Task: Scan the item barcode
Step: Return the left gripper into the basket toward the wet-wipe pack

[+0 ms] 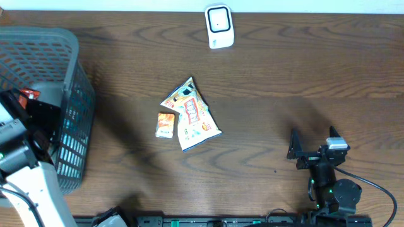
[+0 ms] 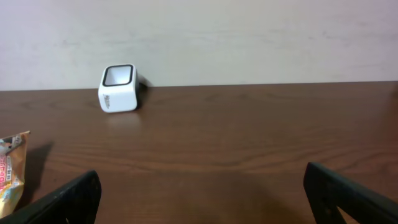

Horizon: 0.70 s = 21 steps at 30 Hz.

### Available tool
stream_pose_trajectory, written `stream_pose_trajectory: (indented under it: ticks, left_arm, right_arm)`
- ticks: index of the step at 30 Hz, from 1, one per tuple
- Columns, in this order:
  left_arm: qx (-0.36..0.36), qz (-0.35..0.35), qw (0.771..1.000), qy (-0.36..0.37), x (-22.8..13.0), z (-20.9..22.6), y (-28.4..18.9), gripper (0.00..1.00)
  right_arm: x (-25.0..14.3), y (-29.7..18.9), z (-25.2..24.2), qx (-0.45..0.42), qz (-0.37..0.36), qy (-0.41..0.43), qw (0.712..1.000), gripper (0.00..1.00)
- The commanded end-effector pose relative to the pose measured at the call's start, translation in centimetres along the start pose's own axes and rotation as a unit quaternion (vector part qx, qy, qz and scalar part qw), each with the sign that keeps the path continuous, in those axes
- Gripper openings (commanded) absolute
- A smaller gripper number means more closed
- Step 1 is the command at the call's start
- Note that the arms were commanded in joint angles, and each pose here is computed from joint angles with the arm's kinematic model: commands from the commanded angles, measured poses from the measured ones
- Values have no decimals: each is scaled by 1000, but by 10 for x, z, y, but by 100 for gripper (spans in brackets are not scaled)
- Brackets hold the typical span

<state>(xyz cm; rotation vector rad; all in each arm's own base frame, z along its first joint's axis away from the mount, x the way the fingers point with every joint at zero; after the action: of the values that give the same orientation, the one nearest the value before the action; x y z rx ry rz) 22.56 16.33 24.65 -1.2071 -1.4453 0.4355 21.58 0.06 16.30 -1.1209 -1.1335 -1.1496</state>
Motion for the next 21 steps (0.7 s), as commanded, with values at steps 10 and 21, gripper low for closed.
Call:
stream_pose_trajectory:
  ticks: [10,21]
  left_arm:
    - [140,134,981,-30,-40,34,90,100]
    - [183,238,951,-79,-65,59,133,100]
  right_arm:
    - [0,0,1,1,-2,4,1000,99]
    - [0,0,1,1,-2,4,1000,99]
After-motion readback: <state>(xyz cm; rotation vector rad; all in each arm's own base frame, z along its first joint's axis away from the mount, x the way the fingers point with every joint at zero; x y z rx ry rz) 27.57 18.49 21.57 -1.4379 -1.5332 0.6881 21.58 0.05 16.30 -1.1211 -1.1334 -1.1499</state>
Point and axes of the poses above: each gripper's point midway between its finger pads, its own y axis out along the fingers, its own z axis along the line the jaws close on, x = y × z, the point moved 3 cm from there along -y, back along the fingers, and after that the axes turned 2 degrees about y, right-handed, at the moved point
